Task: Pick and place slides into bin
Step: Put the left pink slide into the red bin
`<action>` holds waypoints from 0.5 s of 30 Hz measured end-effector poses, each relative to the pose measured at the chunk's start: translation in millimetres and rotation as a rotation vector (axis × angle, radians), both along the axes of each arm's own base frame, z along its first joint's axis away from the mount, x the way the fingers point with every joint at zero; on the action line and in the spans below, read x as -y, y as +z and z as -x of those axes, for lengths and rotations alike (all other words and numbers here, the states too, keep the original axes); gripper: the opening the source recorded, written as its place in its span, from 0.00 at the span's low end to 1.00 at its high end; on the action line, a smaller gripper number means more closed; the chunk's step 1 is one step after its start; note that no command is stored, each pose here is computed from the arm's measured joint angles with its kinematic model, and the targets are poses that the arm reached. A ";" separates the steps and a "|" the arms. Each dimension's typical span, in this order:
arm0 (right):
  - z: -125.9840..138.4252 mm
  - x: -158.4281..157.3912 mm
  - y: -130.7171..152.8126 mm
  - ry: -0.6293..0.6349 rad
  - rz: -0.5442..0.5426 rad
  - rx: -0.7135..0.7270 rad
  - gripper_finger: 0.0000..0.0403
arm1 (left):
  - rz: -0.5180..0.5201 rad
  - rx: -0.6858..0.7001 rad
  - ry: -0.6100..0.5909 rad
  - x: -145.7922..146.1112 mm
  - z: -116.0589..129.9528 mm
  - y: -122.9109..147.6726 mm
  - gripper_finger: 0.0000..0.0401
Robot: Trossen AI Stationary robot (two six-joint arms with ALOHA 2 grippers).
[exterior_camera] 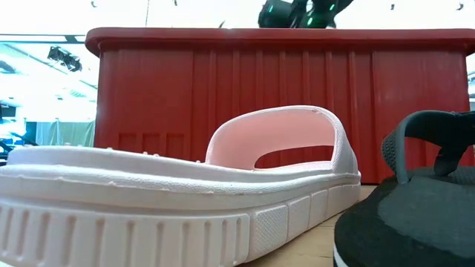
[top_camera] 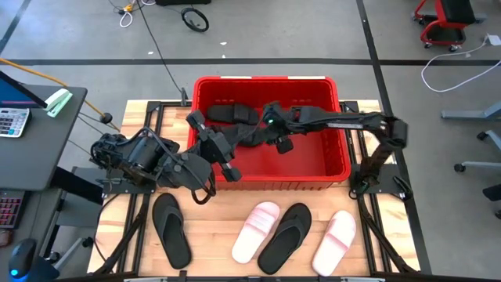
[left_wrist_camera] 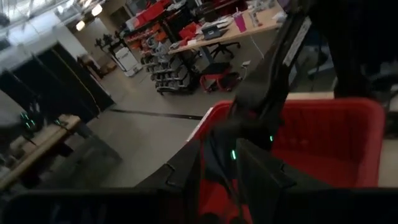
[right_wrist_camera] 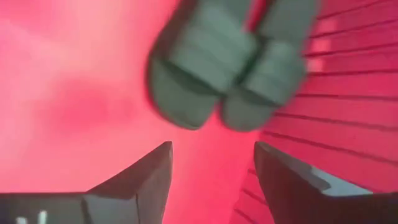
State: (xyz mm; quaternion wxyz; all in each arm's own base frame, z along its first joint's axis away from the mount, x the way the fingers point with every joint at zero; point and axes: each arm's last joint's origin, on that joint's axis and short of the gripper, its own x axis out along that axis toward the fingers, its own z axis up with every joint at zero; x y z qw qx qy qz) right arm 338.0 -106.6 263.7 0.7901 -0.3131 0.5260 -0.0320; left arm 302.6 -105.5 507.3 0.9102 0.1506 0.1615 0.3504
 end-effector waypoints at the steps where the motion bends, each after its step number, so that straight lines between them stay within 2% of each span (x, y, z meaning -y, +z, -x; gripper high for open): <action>1: 5.6 -2.7 12.2 -0.021 0.007 0.042 0.57 | 0.024 0.017 -0.003 0.2 -0.1 -0.1 0.27; 5: 38.5 -20.0 63.9 -0.117 -0.029 0.237 0.54 | 0.152 0.027 -0.140 5.1 -2.8 -2.5 0.27; 8: 71.1 -37.8 99.5 -0.163 -0.129 0.397 0.52 | 0.240 0.018 -0.251 12.4 -4.1 -5.2 0.27; 11: 106.3 -54.9 127.7 -0.176 -0.311 0.544 0.50 | 0.340 0.014 -0.319 21.8 -5.3 -12.0 0.27; 15: 149.9 -74.0 153.1 -0.164 -0.579 0.673 0.49 | 0.546 0.033 -0.359 39.9 -10.5 -27.1 0.27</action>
